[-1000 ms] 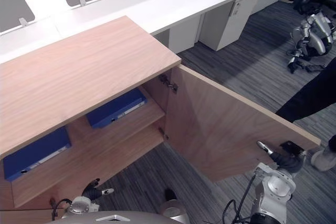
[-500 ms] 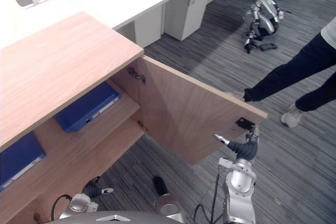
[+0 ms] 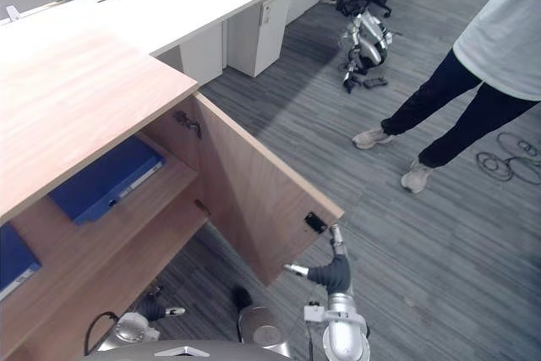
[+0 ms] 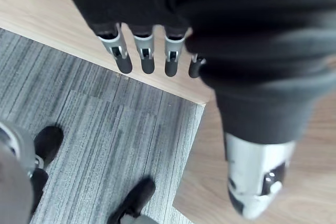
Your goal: Walk over to the cabinet, pick up the folder, carry it to the office cabinet, place the folder inside the office cabinet, then close the office cabinet door
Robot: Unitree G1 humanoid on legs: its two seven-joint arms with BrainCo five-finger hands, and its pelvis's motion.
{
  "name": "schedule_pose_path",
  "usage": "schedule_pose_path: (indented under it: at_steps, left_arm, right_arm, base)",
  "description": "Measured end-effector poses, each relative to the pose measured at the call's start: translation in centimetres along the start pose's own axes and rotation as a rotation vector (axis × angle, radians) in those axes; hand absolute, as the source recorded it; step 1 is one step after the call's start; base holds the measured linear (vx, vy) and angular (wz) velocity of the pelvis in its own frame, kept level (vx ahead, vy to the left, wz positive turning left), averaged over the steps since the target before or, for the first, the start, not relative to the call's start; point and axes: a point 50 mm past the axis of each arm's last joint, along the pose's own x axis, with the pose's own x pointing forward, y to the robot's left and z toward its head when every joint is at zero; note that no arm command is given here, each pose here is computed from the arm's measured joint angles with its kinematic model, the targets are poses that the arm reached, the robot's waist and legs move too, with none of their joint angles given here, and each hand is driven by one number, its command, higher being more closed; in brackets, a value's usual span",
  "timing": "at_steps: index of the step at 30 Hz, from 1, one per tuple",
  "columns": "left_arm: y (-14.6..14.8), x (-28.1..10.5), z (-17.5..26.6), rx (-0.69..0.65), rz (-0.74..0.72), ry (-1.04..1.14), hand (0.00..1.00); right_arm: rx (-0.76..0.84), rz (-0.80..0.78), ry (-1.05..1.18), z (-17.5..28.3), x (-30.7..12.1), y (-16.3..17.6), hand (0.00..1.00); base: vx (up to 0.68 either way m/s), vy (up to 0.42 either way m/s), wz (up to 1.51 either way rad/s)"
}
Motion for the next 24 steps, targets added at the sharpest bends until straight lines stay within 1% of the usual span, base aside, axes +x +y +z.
schedule_pose_path:
  at_steps: [1,3,4,5,7,12,17,22,24]
  left_arm:
    - [0.7,0.1,0.0,0.024,0.018,-0.004,0.00]
    - [0.6,0.2,0.3,0.040,0.013,-0.013,0.00]
    - [0.3,0.1,0.4,0.049,0.007,-0.015,0.00]
    - [0.2,0.1,0.4,0.048,0.004,-0.015,0.00]
    - [0.0,0.2,0.8,0.049,-0.003,-0.024,0.00]
    - [0.3,0.3,0.9,0.050,0.008,-0.029,0.00]
    - [0.4,-0.1,-0.6,0.003,0.022,0.019,0.00]
    - [0.5,-0.1,-0.8,-0.041,0.047,0.027,0.00]
    - [0.7,-0.2,-1.0,-0.062,0.056,0.034,0.00]
  right_arm:
    - [-0.026,0.043,-0.058,1.0,0.5,0.5,0.00]
    - [-0.072,0.131,-0.135,2.1,0.9,1.3,0.00]
    - [-0.109,0.228,-0.165,2.2,0.3,2.1,0.00]
    - [-0.114,0.294,-0.173,2.3,0.0,2.9,0.00]
    - [-0.108,0.347,-0.182,2.5,-0.3,3.7,0.00]
    - [-0.094,0.388,-0.207,3.1,0.7,4.2,0.00]
    - [-0.101,0.430,-0.248,3.4,3.9,5.7,0.00]
    - [-0.113,0.476,-0.275,3.9,6.0,7.5,0.00]
    - [-0.117,0.471,-0.278,4.1,6.7,7.7,0.00]
  base:
    - [0.00,-0.150,0.30]
    - [0.01,-0.085,0.16]
    - [0.05,-0.062,0.09]
    - [0.05,-0.056,0.09]
    - [-0.02,-0.018,0.27]
    - [-0.08,0.022,0.41]
    - [-0.06,0.031,0.40]
    - [-0.01,0.044,0.36]
    - [0.03,0.036,0.46]
